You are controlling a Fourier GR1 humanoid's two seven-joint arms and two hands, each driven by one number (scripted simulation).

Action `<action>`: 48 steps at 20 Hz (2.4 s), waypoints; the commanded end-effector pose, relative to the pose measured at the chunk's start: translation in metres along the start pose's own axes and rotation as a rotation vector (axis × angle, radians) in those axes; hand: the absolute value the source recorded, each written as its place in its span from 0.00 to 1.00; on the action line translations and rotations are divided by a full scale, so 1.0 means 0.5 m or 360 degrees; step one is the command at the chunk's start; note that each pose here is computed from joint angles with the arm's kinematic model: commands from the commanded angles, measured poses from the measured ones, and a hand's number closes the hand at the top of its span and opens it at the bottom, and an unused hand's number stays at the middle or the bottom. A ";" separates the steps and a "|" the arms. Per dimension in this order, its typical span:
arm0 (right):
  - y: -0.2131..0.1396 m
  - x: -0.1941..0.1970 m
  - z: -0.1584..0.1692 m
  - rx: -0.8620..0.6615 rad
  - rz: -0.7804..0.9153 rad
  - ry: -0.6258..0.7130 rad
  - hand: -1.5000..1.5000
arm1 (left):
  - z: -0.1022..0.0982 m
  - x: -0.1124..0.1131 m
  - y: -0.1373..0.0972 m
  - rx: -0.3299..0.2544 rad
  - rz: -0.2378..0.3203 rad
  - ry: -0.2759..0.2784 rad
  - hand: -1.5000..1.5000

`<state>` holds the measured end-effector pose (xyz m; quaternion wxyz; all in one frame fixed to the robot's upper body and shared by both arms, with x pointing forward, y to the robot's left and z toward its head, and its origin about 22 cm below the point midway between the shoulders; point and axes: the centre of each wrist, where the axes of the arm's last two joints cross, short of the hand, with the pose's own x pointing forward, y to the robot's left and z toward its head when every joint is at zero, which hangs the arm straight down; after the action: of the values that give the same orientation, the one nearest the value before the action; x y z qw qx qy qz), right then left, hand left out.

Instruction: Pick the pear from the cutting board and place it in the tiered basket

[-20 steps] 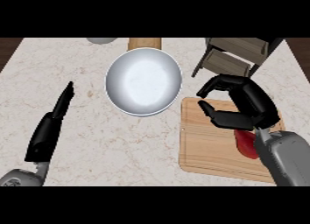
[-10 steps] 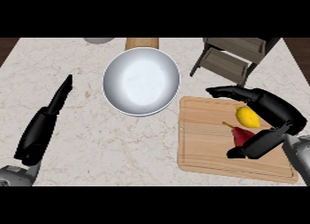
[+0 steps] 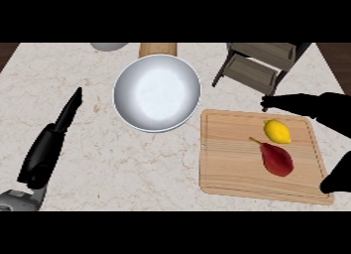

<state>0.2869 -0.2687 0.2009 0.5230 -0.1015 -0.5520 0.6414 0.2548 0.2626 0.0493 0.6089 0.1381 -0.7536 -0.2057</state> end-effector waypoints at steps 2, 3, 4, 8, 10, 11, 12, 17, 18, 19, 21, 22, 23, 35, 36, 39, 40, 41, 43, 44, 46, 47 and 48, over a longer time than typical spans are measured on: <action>-0.002 0.063 0.014 0.0046 0.0292 0.0263 0.00 | -0.021 0.013 0.025 -0.0010 -0.0021 -0.0021 0.50; 0.011 0.092 0.044 0.0063 0.0321 0.0261 0.00 | 0.014 -0.011 -0.020 0.0008 -0.0001 0.0009 0.50; 0.040 0.108 0.017 0.0001 0.0256 0.0279 0.00 | 0.011 -0.017 0.027 0.0013 -0.0007 0.0002 0.50; 0.102 0.147 0.034 0.0047 0.0267 0.0301 0.00 | -0.003 0.022 0.000 0.0011 0.0024 -0.0011 0.50; 0.121 0.149 -0.011 0.0032 0.0249 0.0344 0.00 | -0.016 0.019 -0.015 -0.0030 0.0011 -0.0023 0.50; 0.143 0.186 -0.001 0.0031 0.0265 0.0372 0.00 | -0.006 0.008 -0.022 -0.0010 0.0020 -0.0006 0.50; 0.155 0.139 0.019 0.0034 0.0300 0.0402 0.00 | -0.016 0.017 -0.016 -0.0011 0.0004 -0.0020 0.50; 0.192 0.170 -0.024 0.0045 0.0512 0.0552 0.00 | 0.005 -0.031 -0.011 -0.0033 0.0009 -0.0004 0.50; 0.212 0.160 -0.044 0.0034 0.0542 0.0588 0.00 | -0.013 0.000 -0.005 -0.0024 -0.0003 -0.0041 0.50; 0.226 0.166 -0.038 0.0008 0.0526 0.0617 0.00 | -0.002 -0.002 0.017 -0.0019 -0.0031 -0.0027 0.50; 0.218 0.133 -0.057 0.0021 0.0556 0.0729 0.00 | 0.009 0.005 -0.031 -0.0044 0.0001 -0.0041 0.50; 0.245 0.117 -0.053 0.0006 0.0550 0.0694 0.00 | -0.021 0.029 -0.034 0.0002 -0.0003 -0.0015 0.50; 0.240 0.109 -0.064 0.0058 0.0560 0.0718 0.00 | 0.018 0.020 -0.007 -0.0039 -0.0001 -0.0019 0.50; 0.230 0.107 -0.055 0.0201 0.0675 0.0821 0.00 | -0.025 0.003 0.011 -0.0025 -0.0006 -0.0009 0.50; 0.279 0.060 -0.088 0.0230 0.0679 0.0823 0.00 | -0.011 0.014 -0.003 -0.0026 0.0003 -0.0008 0.50; 0.241 0.034 -0.025 0.0117 0.0633 0.0851 0.00 | -0.024 0.020 0.014 -0.0021 -0.0001 -0.0005 0.50; 0.201 0.022 -0.035 0.0011 0.0637 0.0850 0.00 | -0.024 -0.013 -0.005 -0.0016 -0.0004 -0.0030 0.50; 0.173 0.015 -0.039 -0.0028 0.0658 0.0793 0.00 | -0.019 0.021 -0.026 -0.0019 0.0001 -0.0041 0.50; 0.228 0.059 -0.053 -0.0074 0.0647 0.0847 0.00 | -0.009 -0.019 -0.013 -0.0026 -0.0041 -0.0043 0.50; 0.204 0.029 -0.051 -0.0066 0.0634 0.0828 0.00 | -0.007 0.017 0.014 -0.0037 -0.0001 -0.0022 0.50; 0.243 0.004 -0.056 -0.0097 0.0633 0.0817 0.00 | -0.030 0.007 -0.018 -0.0012 0.0000 -0.0013 0.50; 0.207 0.023 -0.071 -0.0072 0.0624 0.0833 0.00 | -0.029 0.012 -0.009 -0.0017 -0.0027 -0.0037 0.50; 0.200 -0.017 -0.050 -0.0102 0.0595 0.0828 0.00 | -0.017 0.027 0.002 0.0014 0.0006 -0.0014 0.50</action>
<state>0.2421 -0.2299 0.1063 0.5104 -0.3759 -0.3803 0.6735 0.2621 0.2569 0.0582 0.6034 0.1366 -0.7566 -0.2116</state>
